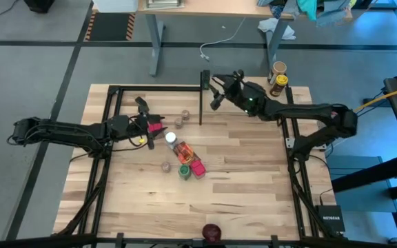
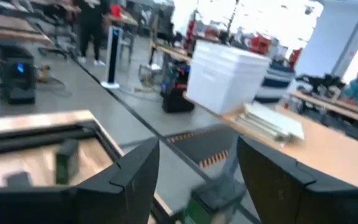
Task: Shelf spices
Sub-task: Put the bottom green seasoning can on the shelf
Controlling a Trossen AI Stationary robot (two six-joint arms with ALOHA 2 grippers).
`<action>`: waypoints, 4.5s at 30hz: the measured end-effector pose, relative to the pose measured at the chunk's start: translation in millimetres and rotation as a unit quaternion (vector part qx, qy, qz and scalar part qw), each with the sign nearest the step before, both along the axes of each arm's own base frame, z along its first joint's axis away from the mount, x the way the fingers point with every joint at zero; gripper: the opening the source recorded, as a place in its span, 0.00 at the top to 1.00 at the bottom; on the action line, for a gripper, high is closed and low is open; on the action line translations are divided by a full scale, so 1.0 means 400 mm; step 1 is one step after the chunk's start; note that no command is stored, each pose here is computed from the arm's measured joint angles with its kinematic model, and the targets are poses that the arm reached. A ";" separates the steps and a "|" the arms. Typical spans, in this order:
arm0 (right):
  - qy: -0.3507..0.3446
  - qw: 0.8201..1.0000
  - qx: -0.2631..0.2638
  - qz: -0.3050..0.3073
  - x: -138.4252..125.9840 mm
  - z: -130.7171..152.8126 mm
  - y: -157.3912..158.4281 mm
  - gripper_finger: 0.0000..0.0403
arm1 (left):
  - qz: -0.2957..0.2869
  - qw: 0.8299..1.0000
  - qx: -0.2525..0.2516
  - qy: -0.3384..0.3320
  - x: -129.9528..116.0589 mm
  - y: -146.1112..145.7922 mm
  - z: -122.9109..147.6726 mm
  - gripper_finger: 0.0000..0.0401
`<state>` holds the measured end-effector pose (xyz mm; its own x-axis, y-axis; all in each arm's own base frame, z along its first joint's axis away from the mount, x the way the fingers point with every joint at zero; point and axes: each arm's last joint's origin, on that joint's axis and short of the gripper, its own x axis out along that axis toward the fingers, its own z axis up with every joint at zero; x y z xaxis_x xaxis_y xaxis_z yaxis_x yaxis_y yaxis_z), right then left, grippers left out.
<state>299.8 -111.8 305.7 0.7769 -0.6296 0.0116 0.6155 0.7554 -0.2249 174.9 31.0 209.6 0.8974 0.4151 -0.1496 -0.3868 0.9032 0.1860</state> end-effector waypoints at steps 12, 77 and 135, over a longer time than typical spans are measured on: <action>0.109 0.990 0.025 0.086 -0.005 -0.018 0.139 0.45 | 0.135 0.989 -0.017 0.063 -0.018 0.050 -0.013 0.50; 0.172 0.980 0.028 0.096 -0.009 -0.046 0.149 0.45 | 0.027 0.886 -0.235 0.399 0.017 0.260 -0.084 0.53; 0.138 0.939 0.115 0.295 0.132 -0.115 0.299 0.36 | -0.196 0.964 -0.037 0.176 0.247 -0.056 0.116 0.73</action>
